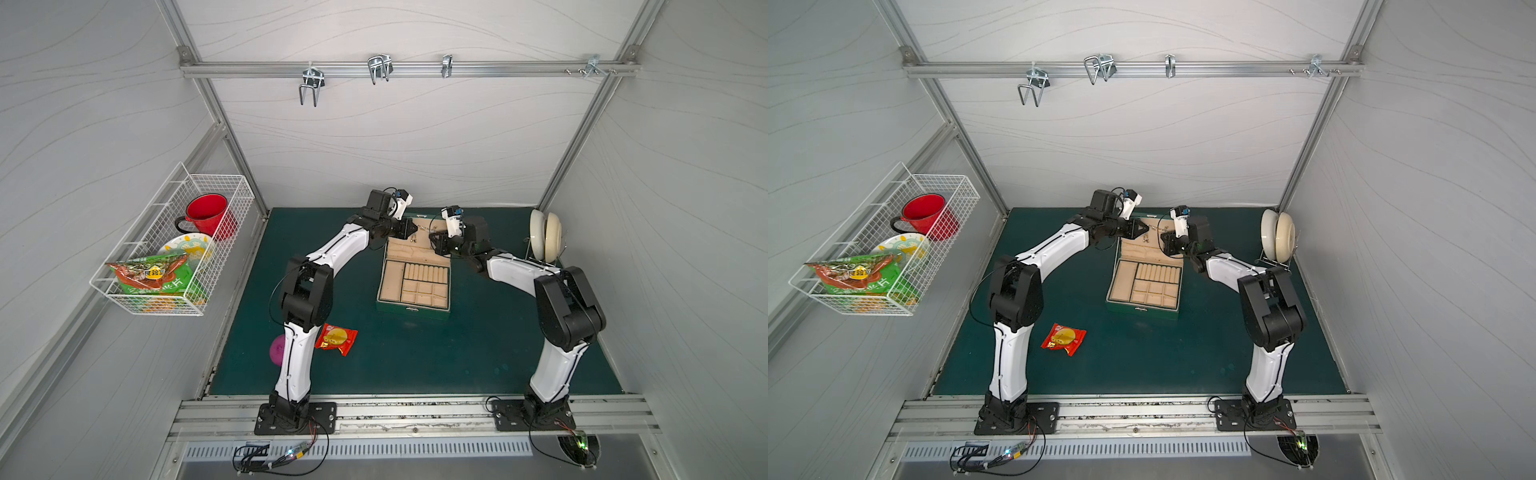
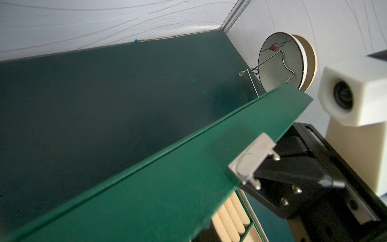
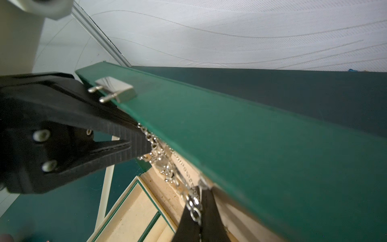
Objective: Put jewelry chain into jewelry box
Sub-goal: Hang the necklace on the jewelry box clasp.
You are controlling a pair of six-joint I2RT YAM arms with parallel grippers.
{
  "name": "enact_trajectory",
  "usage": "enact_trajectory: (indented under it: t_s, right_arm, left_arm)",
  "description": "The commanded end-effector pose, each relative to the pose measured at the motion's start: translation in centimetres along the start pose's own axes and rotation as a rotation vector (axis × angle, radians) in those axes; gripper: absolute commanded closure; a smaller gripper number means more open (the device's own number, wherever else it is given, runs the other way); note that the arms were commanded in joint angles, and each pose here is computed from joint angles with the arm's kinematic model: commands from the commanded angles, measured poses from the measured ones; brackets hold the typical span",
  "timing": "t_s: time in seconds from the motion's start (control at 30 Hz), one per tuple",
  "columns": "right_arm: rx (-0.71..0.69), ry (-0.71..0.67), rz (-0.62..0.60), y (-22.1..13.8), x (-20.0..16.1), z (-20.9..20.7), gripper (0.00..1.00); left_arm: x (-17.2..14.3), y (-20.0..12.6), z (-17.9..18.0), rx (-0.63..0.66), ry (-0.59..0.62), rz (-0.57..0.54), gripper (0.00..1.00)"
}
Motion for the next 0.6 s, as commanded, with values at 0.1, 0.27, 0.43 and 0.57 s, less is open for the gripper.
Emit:
enact_trajectory:
  t_s: [0.1,0.27,0.43,0.57]
  right_arm:
    - [0.002,0.039,0.042,-1.95,2.15,0.8,1.0]
    - [0.001,0.076,0.077,-2.33,2.47,1.16,1.0]
    - [-0.002,0.128,0.114,-2.5,2.72,1.43,1.0]
    - [-0.029,0.155,0.141,-2.48,2.67,1.3,1.0]
  left_arm:
    - [1.75,-0.18,0.48,0.028,0.014,-0.046,1.0]
    - [1.74,-0.1,0.56,0.033,0.012,-0.04,1.0]
    - [1.75,-0.15,0.53,0.035,0.013,-0.038,1.0]
    - [1.75,-0.07,0.63,0.039,0.012,-0.038,1.0]
Point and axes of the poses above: each gripper's point midway between its finger pads, its own y axis out along the fingers, its own z axis along the line the jaws close on, x = y × z, the point moved 7 cm from there along -y, back along the fingers, and after that the axes turned 14 degrees about -y, right-handed, at the moved point
